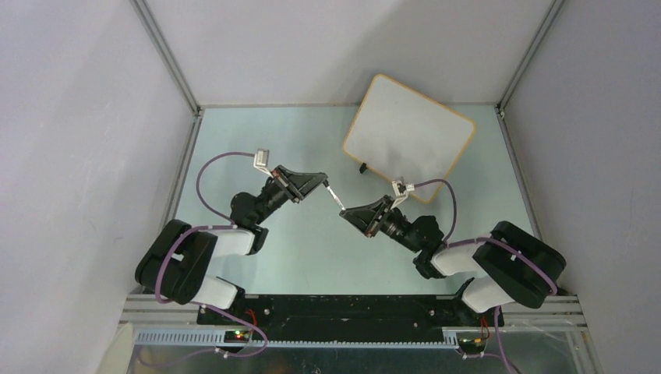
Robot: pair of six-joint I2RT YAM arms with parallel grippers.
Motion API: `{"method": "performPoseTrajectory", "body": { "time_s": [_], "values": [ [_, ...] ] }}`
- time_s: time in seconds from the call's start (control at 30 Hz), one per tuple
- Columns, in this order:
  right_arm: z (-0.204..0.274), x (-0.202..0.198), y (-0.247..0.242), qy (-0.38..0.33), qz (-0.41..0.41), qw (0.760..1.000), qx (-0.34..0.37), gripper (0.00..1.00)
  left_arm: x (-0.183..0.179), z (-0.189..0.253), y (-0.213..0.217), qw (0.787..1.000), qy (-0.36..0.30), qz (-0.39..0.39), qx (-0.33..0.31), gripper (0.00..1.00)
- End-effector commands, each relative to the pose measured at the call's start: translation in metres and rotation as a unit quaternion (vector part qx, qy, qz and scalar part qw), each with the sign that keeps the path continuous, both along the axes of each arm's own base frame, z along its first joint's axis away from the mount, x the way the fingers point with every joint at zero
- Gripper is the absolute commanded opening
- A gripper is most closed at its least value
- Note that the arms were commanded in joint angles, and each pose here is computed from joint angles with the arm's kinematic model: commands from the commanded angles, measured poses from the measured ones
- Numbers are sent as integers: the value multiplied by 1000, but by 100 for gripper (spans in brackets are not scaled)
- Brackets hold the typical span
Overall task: Write a sentence on the whiteboard
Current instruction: Open the whiteboard marker at the center of the board.
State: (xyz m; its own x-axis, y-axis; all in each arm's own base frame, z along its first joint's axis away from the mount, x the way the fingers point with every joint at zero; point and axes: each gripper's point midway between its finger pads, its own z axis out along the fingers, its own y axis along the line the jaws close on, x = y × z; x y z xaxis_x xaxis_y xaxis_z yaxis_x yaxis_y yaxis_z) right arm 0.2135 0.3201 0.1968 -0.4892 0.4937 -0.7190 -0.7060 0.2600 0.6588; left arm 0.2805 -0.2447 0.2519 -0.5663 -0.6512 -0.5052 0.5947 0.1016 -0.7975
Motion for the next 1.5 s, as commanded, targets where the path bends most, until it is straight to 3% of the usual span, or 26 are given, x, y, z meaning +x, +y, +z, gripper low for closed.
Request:
{"method": "performPoseTrajectory", "body": {
  "time_s": [0.0,1.23,1.47],
  "values": [
    [-11,-9,-10,1,-6,1000,-22,0,19,39,23,996,-62,57,-32,0],
    [-27,-16,4,4,1,999,-49,0,51,49,58,992,-58,103,-46,0],
    [-24,-12,-15,-4,-42,998,-52,0,68,25,91,982,-15,181,-55,0]
  ]
}}
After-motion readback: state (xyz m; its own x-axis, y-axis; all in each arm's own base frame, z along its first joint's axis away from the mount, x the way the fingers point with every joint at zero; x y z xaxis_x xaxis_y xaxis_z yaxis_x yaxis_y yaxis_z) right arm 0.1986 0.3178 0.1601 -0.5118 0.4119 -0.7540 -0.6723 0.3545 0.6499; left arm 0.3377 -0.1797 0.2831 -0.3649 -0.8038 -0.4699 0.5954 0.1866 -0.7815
